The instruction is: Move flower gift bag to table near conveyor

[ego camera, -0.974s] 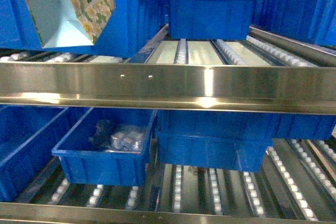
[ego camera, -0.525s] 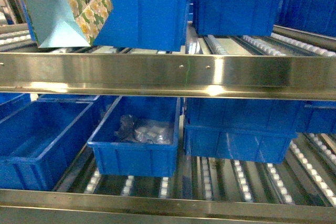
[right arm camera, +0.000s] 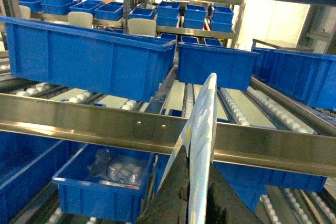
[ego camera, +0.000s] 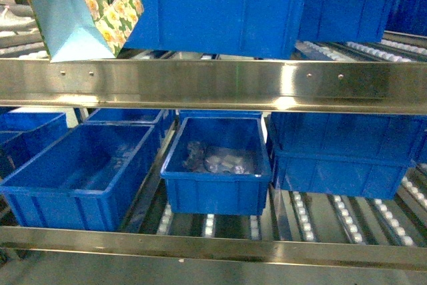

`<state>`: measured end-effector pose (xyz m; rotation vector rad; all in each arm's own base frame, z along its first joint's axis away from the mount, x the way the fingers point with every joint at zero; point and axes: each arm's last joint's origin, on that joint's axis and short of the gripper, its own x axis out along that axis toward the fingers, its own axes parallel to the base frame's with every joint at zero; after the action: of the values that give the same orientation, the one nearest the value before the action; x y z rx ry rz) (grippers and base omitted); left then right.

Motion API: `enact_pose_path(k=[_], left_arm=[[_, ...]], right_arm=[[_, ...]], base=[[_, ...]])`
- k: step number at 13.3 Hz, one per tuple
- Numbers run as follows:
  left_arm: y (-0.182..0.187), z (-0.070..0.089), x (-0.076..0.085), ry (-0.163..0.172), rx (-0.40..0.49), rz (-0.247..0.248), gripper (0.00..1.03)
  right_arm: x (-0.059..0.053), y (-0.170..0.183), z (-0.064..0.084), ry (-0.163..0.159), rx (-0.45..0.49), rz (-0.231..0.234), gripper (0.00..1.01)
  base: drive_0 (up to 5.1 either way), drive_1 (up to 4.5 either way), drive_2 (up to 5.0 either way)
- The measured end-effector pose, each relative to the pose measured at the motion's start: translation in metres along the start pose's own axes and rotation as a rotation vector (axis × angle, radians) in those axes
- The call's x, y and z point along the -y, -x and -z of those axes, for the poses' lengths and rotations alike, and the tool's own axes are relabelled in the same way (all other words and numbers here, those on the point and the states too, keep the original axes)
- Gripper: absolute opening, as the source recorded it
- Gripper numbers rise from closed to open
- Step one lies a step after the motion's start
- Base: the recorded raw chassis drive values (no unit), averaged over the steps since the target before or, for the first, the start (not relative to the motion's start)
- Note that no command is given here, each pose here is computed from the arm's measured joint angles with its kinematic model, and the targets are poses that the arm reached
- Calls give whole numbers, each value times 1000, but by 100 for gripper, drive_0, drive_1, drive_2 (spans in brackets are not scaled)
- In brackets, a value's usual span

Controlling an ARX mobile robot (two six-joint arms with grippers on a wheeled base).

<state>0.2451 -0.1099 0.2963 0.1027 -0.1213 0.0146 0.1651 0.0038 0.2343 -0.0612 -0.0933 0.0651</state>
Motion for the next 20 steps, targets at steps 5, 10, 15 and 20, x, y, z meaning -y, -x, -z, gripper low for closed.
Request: enact_pose_path(k=[5,10,15,20], left_arm=[[0,0,0,0,0,1,2],[0,0,0,1,2,1,2],[0,0,0,1,2,1,2],[0,0,0,1,1,1,2]], right_arm=[[0,0,0,0,2,0,3],[0,0,0,0,1,0,3],[0,0,0,0,4,0,3],[0,0,0,0,2,0,3]], base=[[-475,104,370],[-476,104,367],[-482,107,359],[-479,118,360]])
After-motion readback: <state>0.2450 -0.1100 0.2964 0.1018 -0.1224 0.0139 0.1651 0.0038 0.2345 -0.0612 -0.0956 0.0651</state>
